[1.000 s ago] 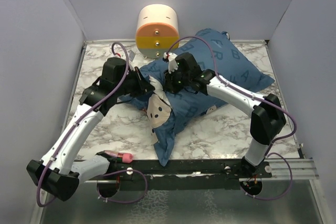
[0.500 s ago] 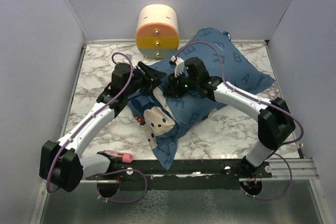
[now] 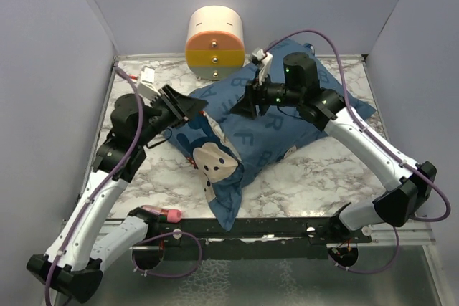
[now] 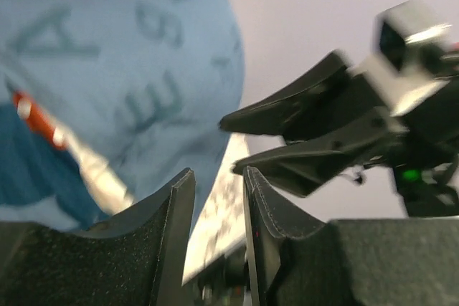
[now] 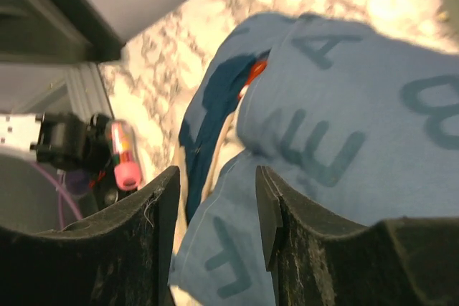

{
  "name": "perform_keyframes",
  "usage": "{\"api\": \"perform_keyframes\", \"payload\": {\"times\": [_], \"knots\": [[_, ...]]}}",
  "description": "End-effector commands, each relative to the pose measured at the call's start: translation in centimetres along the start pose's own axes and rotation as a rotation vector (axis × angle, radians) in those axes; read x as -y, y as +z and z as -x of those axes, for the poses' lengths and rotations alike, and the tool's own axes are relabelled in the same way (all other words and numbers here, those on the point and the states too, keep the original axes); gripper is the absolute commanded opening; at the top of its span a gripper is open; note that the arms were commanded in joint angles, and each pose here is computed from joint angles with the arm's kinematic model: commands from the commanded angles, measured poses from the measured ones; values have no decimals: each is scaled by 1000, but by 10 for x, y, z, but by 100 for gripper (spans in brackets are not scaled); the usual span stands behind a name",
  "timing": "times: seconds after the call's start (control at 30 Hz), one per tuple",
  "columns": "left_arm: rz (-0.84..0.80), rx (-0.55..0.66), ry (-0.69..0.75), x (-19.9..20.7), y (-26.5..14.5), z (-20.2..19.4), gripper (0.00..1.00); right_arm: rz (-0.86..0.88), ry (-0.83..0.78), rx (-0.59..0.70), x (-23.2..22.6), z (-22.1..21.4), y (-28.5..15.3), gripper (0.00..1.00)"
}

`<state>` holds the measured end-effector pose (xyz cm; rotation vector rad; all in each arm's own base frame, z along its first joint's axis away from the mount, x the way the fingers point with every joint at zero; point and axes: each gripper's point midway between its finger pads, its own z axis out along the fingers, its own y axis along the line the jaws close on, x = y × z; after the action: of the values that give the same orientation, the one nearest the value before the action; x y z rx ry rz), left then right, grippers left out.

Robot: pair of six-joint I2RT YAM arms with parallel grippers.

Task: Put the pillow into the pillowcase
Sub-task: Smooth out the pillow at the center of the board.

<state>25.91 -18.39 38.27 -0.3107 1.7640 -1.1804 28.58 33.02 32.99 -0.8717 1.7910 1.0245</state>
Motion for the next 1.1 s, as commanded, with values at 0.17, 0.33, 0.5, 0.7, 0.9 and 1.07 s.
{"api": "perform_keyframes", "payload": {"times": [0.17,0.33,0.5,0.7,0.9,1.07], "knots": [[111,-415,-222,-74,5,-112,41,-113,4,-367,-28,-108,14,63],[247,-449,-196,-120,18,-133,50,-357,-47,-509,13,-142,16,64],[322,-469,-200,-156,26,-152,48,-516,-136,-532,42,-136,5,31],[309,-446,-114,-147,28,-137,10,-282,-93,-306,-10,-77,17,1],[24,-388,-30,-83,42,-108,0,213,-35,9,-117,19,22,1],[-305,-205,34,-4,54,-59,0,357,-77,87,-152,53,19,1]]}}
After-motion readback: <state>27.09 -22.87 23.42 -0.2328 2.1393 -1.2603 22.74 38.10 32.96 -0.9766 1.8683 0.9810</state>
